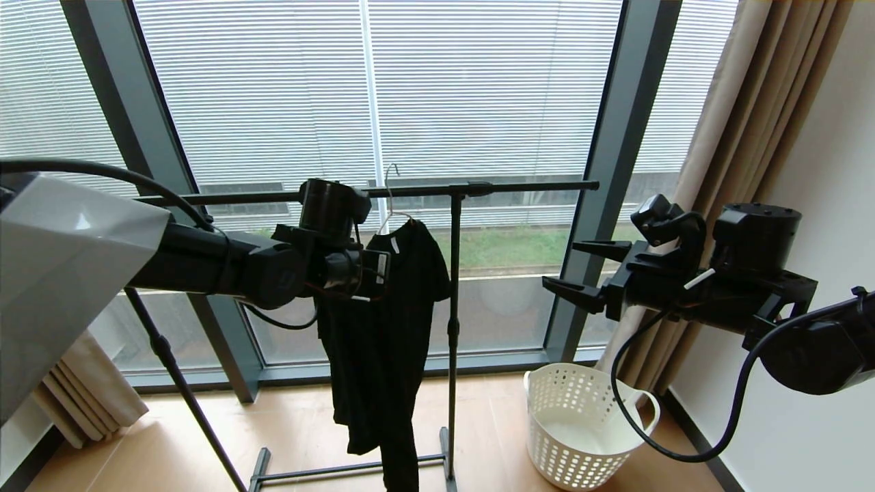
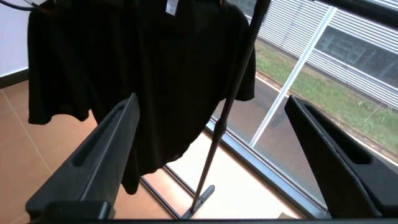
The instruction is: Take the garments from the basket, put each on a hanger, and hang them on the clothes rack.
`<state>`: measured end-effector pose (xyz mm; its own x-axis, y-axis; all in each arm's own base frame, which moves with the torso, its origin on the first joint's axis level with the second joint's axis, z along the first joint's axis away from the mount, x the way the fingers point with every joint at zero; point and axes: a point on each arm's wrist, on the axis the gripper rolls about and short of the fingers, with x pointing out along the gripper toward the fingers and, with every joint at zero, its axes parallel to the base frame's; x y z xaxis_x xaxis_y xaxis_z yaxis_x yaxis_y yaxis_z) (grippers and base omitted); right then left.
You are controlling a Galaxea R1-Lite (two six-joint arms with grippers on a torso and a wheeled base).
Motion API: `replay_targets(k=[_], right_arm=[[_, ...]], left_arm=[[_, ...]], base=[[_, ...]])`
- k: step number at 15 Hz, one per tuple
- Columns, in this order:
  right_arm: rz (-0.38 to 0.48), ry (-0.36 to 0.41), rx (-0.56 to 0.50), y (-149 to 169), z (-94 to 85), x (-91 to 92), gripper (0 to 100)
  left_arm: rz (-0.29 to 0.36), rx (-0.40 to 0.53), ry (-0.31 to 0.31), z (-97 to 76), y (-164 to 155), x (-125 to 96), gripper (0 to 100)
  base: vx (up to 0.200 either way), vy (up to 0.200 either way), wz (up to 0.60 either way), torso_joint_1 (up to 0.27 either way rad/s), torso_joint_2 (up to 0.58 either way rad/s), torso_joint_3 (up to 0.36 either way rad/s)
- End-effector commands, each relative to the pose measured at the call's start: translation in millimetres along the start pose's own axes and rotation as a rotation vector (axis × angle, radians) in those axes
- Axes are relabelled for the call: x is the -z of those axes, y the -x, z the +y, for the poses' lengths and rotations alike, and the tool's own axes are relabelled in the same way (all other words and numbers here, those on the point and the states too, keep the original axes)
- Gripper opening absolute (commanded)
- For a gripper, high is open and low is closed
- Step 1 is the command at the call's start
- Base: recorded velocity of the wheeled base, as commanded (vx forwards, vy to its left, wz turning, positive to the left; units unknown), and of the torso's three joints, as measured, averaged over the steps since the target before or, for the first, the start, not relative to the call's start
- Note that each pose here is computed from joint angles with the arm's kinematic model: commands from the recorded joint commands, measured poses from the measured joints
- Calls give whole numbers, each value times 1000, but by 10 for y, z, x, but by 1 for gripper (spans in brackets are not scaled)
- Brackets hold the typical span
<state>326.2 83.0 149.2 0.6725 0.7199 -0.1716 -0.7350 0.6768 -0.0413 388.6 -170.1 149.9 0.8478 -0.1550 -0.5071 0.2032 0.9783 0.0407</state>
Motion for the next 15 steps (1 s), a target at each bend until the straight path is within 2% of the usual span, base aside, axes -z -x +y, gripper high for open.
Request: replay_targets(k=[1, 9, 15], right_arm=[[3, -2, -1, -6, -1, 13, 100], [13, -8, -6, -26, 4, 49, 100], [18, -10, -8, -36, 6, 67, 100]], left_arm=[[16, -3, 26, -35, -193, 57, 0], [32, -11, 52, -79, -433, 133, 0], [35, -12, 53, -80, -443, 143, 0]], base=[[0, 0, 0, 0, 0, 0], [0, 0, 0, 0, 0, 0], [0, 0, 0, 0, 0, 0]])
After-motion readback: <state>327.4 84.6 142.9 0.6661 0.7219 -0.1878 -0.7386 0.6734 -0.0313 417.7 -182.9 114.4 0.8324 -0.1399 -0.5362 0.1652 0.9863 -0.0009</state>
